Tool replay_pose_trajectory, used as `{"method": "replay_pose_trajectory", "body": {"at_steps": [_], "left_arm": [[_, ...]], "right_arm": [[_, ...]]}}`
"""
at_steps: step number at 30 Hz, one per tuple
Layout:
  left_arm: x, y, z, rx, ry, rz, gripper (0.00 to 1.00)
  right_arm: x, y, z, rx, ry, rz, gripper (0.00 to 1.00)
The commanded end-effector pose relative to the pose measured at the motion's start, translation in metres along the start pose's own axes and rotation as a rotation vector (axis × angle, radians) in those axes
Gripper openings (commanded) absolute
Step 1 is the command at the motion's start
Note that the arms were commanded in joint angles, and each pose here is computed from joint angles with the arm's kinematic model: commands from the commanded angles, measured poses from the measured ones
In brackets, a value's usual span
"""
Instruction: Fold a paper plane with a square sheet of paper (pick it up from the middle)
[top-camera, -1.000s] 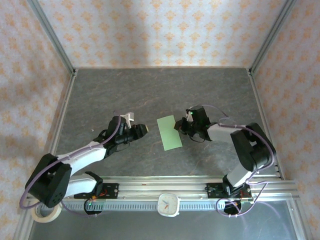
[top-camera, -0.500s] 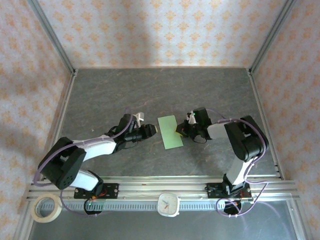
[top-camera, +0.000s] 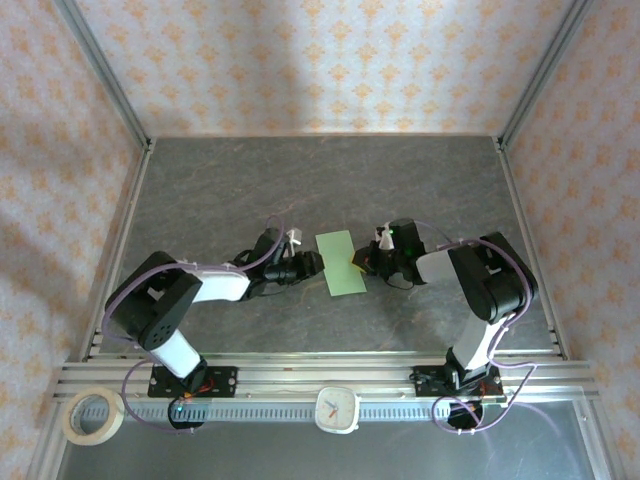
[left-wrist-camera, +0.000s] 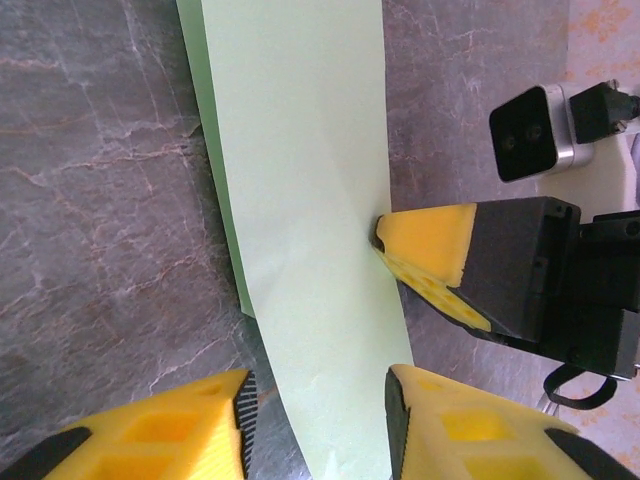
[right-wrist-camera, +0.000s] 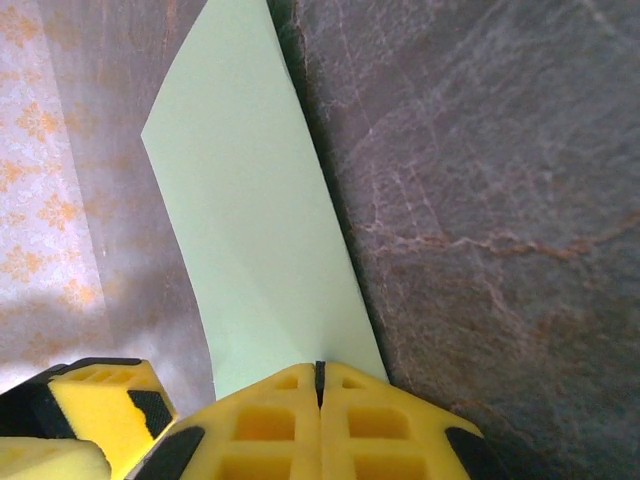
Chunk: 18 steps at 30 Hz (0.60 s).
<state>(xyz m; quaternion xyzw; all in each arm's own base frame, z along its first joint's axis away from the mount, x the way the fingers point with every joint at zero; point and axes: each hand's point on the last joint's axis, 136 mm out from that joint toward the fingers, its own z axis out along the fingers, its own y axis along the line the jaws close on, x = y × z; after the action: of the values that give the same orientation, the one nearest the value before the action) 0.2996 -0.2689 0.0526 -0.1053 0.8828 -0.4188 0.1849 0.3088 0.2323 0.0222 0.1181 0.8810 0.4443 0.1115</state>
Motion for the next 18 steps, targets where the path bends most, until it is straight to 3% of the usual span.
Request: {"method": "replay_pose_trajectory", "body": {"at_steps": [1, 18], "left_arm": [[0.000, -0.012, 0.006, 0.045, 0.014, -0.002, 0.40], [0.011, -0.013, 0.024, 0.054, 0.077, -0.032, 0.31]], "right_arm": [[0.025, -0.043, 0.003, 0.133, 0.054, 0.094, 0.05], [0.030, -0.055, 0.003, 0.168, 0.059, 0.100, 0.05]]}}
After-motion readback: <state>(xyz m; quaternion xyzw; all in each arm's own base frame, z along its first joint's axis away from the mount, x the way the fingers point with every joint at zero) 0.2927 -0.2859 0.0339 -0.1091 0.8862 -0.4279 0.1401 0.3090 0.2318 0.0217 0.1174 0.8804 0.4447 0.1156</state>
